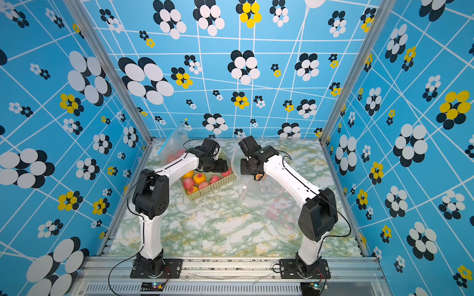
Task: Place the peach in a zip-top bag and seal the zipper
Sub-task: Pick up the peach from the basket.
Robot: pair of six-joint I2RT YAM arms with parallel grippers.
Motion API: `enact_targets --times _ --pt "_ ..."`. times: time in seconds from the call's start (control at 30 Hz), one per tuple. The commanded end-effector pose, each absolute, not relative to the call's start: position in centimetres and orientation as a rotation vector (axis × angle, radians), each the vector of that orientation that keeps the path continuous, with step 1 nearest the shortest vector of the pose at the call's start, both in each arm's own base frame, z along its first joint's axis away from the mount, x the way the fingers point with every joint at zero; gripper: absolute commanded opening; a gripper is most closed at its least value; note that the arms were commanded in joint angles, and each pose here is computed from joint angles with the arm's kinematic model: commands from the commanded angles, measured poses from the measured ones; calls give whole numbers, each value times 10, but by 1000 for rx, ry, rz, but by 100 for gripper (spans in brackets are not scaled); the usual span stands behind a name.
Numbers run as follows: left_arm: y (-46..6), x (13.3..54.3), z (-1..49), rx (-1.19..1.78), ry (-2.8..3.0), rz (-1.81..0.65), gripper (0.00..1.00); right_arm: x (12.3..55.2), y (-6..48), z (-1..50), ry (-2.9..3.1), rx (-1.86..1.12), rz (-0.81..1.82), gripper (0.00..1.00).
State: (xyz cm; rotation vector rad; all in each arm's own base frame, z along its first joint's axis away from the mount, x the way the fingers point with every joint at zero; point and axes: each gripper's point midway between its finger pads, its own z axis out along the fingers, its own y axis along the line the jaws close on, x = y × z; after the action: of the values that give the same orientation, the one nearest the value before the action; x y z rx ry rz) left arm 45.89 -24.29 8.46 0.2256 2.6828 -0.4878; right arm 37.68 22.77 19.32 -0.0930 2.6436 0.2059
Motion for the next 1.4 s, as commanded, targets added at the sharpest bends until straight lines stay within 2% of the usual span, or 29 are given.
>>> enact_targets --times 0.0,0.6,1.03,1.2,1.37 --pt "-247 454 81 260 2724 -525 81 375 228 195 2636 -97 212 0" --pt "-240 460 43 255 2798 -490 81 378 227 186 2659 -99 172 0" --pt "-237 471 43 238 2789 -444 80 377 227 185 2659 -89 176 0" --pt "-238 480 42 236 2779 -427 87 377 227 185 2659 -88 178 0" --pt "-238 487 41 245 2780 -402 84 376 226 186 2661 -88 176 0"
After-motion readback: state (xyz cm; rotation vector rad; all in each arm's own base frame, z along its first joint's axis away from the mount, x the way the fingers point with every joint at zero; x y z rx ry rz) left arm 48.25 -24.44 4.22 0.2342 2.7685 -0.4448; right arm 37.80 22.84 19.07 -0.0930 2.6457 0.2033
